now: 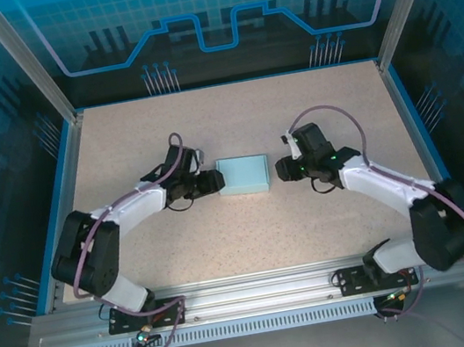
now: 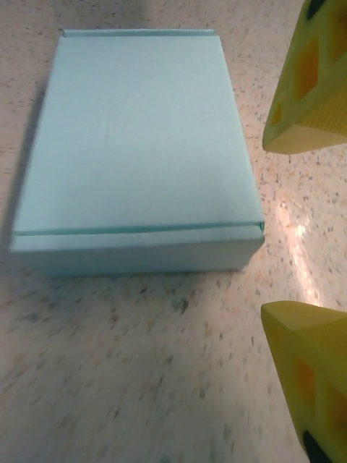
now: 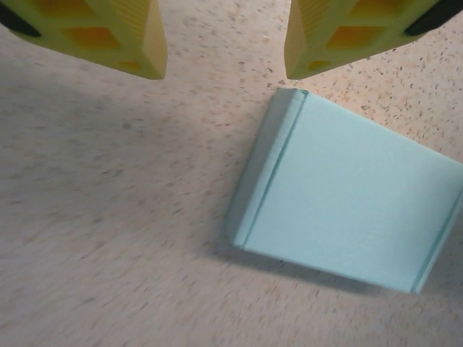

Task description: Fold the paper box

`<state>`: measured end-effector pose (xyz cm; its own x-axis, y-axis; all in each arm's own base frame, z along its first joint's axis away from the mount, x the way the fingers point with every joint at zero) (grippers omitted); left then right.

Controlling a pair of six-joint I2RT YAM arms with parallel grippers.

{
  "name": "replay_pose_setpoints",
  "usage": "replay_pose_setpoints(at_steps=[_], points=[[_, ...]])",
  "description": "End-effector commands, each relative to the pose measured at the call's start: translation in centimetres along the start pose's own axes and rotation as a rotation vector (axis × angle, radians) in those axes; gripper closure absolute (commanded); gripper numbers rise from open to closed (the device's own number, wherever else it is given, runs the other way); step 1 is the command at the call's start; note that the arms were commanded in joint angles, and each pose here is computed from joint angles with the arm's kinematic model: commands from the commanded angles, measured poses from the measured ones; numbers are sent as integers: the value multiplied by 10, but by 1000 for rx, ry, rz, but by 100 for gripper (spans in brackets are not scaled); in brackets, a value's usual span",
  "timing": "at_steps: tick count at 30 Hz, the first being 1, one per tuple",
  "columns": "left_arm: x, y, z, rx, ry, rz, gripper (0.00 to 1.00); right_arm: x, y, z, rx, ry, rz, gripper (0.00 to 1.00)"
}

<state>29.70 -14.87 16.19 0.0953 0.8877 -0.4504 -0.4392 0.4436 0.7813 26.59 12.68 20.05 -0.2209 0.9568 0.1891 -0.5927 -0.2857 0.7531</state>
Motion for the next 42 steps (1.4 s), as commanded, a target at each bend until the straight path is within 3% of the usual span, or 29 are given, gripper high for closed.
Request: replay_pose_setpoints(at_steps=[1, 3, 5, 10, 16, 22, 25, 34, 42], points=[[-6, 45, 21, -200, -106, 125, 39, -10, 40, 12, -114, 130, -209, 47], [-4, 66, 24, -306, -147, 185, 36, -17, 55, 12, -179, 144, -286, 40], [1, 87, 25, -425, -183, 257, 32, -24, 67, 12, -247, 150, -355, 27], [26, 121, 17, -673, -204, 440, 5, -48, 74, 5, -354, 106, -464, 0], [66, 121, 4, -748, -224, 505, 1, -90, 49, -13, -394, 11, -546, 0], [106, 82, -5, -703, -248, 481, 1, -115, 9, -37, -413, -11, -445, 0], [121, 63, -6, -688, -246, 426, 1, -116, -1, -31, -405, 14, -412, 0], [138, 45, 16, -731, -266, 372, 1, -111, -19, -13, -520, 92, -291, 0], [146, 35, 10, -737, -268, 354, 1, -119, -44, -18, -483, 93, -250, 0]])
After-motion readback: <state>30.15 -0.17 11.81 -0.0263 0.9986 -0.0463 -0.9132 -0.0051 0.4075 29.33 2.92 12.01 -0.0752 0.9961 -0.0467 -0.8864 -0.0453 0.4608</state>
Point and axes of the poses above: each hand's point on the last joint's axis, 136 mm out from that joint toward the fingers, its own y axis back along the fingers, its own x axis along the line the jaws close on, z = x × y, the point moved 10 cm from there along y, back along the fingers, and after that the axes turned 3 degrees about -y, right-handed, at the moved point
